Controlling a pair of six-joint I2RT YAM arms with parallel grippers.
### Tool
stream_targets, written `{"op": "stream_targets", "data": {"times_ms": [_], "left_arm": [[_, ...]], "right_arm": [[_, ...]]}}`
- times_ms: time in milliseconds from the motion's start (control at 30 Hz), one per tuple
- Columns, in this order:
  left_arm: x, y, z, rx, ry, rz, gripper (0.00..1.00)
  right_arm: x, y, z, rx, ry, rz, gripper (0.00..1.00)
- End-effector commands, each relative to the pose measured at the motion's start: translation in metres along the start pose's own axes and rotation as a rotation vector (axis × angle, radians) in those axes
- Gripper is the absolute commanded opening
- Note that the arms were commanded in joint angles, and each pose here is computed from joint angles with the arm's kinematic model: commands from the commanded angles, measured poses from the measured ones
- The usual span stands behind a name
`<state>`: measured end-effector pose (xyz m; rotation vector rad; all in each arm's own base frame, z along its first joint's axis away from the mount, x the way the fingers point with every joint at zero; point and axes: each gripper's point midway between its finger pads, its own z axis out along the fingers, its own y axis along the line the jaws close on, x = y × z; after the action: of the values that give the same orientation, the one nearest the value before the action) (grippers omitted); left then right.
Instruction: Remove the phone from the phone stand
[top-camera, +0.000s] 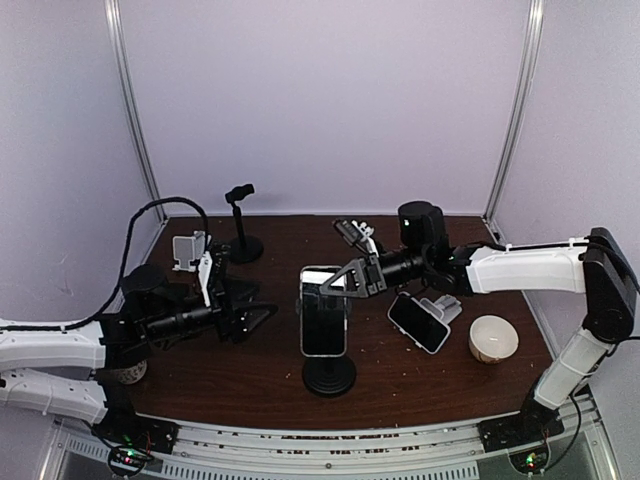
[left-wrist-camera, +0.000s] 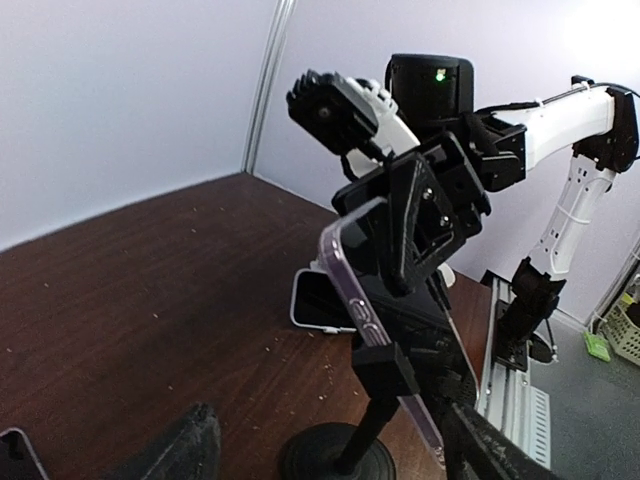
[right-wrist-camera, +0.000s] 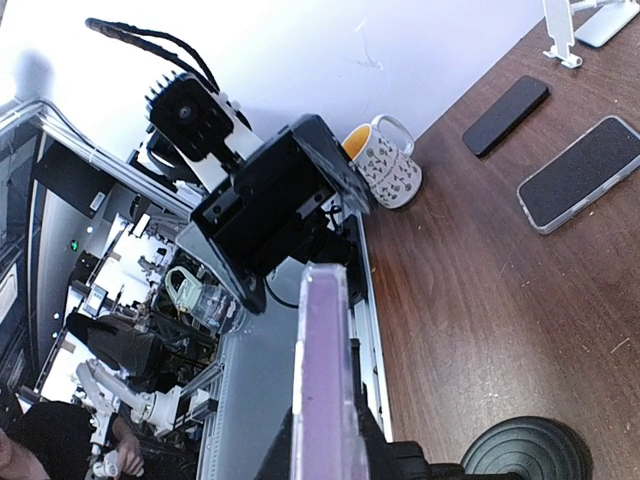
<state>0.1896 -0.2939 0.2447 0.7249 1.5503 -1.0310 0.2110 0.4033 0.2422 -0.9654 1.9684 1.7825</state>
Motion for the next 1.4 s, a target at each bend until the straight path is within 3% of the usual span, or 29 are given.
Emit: {"op": "stream_targets", "data": {"times_ms": [0, 300, 600, 967, 1200, 1367], "left_arm": [[0.002, -0.02, 0.021, 0.136, 0.053, -0.176, 0.78], [-0.005, -0.047, 0.044, 0.387, -0.016, -0.393, 0.62], [-0.01, -0.036, 0.046, 0.351, -0.03, -0.413, 0.57], [-0.009, -0.033, 0.051, 0.364, -0.015, -0.429, 0.42], [0.001, -0.032, 0.053, 0.372, 0.004, -0.447, 0.4], [0.003, -0.029, 0.051, 0.366, -0.001, -0.453, 0.26]], "right_arm": [[-0.024, 0.006, -0.002, -0.026, -0.15, -0.028, 0.0], [-0.017, 0.003, -0.005, -0.001, -0.153, -0.044, 0.0], [-0.012, 0.007, -0.007, 0.004, -0.134, -0.076, 0.0], [-0.014, 0.008, -0.007, 0.005, -0.138, -0.08, 0.0], [-0.016, 0.009, -0.007, 0.002, -0.138, -0.081, 0.0], [-0.015, 0.009, -0.007, 0.003, -0.132, -0.081, 0.0]]}}
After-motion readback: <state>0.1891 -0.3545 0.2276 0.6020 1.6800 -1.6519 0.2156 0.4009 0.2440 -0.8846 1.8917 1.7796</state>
